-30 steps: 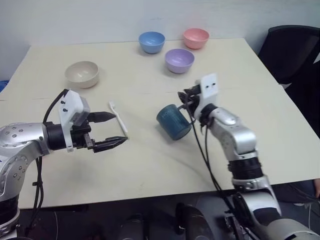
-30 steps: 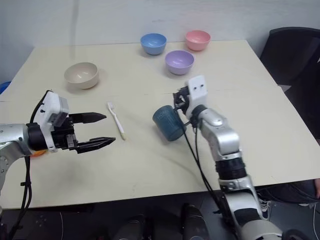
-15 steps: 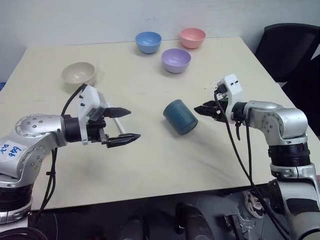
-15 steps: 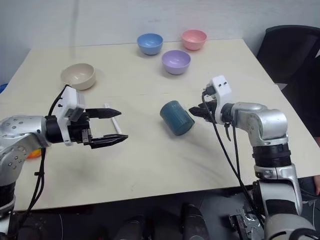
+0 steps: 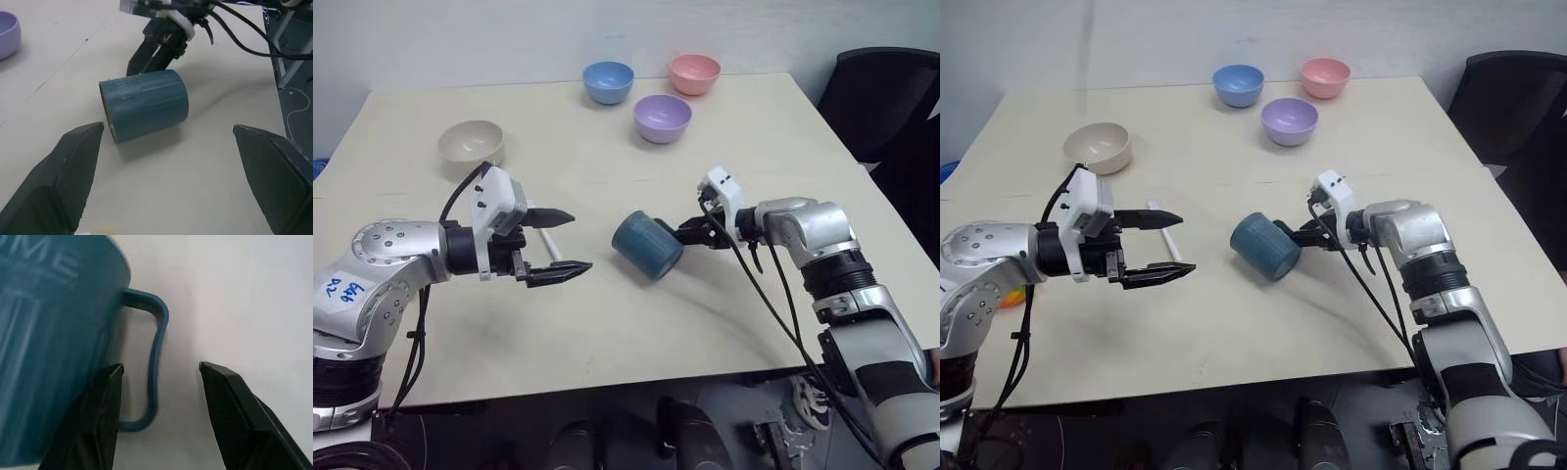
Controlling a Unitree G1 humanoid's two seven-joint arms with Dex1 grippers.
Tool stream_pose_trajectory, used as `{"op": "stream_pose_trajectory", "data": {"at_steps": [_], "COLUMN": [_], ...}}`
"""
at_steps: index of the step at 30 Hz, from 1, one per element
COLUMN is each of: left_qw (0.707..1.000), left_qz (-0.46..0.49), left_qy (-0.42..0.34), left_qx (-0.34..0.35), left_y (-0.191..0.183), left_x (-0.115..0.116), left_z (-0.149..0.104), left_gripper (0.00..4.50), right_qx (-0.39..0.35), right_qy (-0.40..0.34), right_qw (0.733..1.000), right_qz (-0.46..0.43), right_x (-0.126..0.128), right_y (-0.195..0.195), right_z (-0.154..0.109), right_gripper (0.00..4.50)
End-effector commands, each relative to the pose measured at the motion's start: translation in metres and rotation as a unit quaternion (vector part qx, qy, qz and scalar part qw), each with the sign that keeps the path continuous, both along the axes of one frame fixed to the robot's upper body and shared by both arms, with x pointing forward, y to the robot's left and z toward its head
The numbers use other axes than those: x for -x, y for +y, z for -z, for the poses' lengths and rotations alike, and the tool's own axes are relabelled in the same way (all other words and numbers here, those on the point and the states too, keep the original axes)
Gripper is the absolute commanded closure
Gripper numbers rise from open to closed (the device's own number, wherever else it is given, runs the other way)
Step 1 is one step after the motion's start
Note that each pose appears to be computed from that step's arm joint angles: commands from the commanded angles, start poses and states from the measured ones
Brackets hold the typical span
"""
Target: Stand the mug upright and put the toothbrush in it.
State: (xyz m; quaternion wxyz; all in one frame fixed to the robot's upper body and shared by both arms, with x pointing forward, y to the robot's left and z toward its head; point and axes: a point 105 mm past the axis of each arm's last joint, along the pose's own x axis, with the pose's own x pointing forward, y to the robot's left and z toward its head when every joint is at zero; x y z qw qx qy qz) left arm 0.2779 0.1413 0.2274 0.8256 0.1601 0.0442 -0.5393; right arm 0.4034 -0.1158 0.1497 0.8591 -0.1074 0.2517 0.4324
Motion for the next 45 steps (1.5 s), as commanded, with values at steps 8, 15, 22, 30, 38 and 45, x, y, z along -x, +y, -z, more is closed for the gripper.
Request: {"op": "stream_pose_trajectory", "data": {"at_steps": [8,15,22,30,38,45], "left_qw": [1.0,1.0,0.995,0.991,0.992,0.994], "left_qz": [-0.002,-0.021,-0.072,-0.116,-0.109,-0.096], "left_qy": [-0.016,-0.009,-0.005,-0.013,-0.015,-0.008], "left_qx": [0.001,0.018,0.065,0.062,0.054,0.049], "left_y": [0.005,0.005,0.016,0.037,0.034,0.031], "left_x": [0.003,-0.005,0.007,0.006,0.01,0.009], "left_z": [-0.008,-0.003,-0.01,-0.024,-0.028,-0.026], "left_gripper": [0.0,0.0,0.0,0.0,0.0,0.0], "right_qx": [0.082,0.039,-0.233,-0.286,-0.209,-0.17], "right_qy": [-0.057,-0.079,-0.205,-0.298,-0.363,-0.389], "right_qw": [0.993,0.995,0.947,0.892,0.889,0.892], "right_qz": [-0.066,-0.045,0.077,0.182,0.182,0.157], "right_x": [-0.007,-0.005,0.002,-0.011,-0.011,0.005], "right_y": [0.004,0.011,0.049,0.077,0.072,0.059], "right_z": [0.001,-0.004,-0.06,-0.053,-0.02,0.005], "right_gripper": [3.74,4.47,4.47,4.47,4.47,4.47]}}
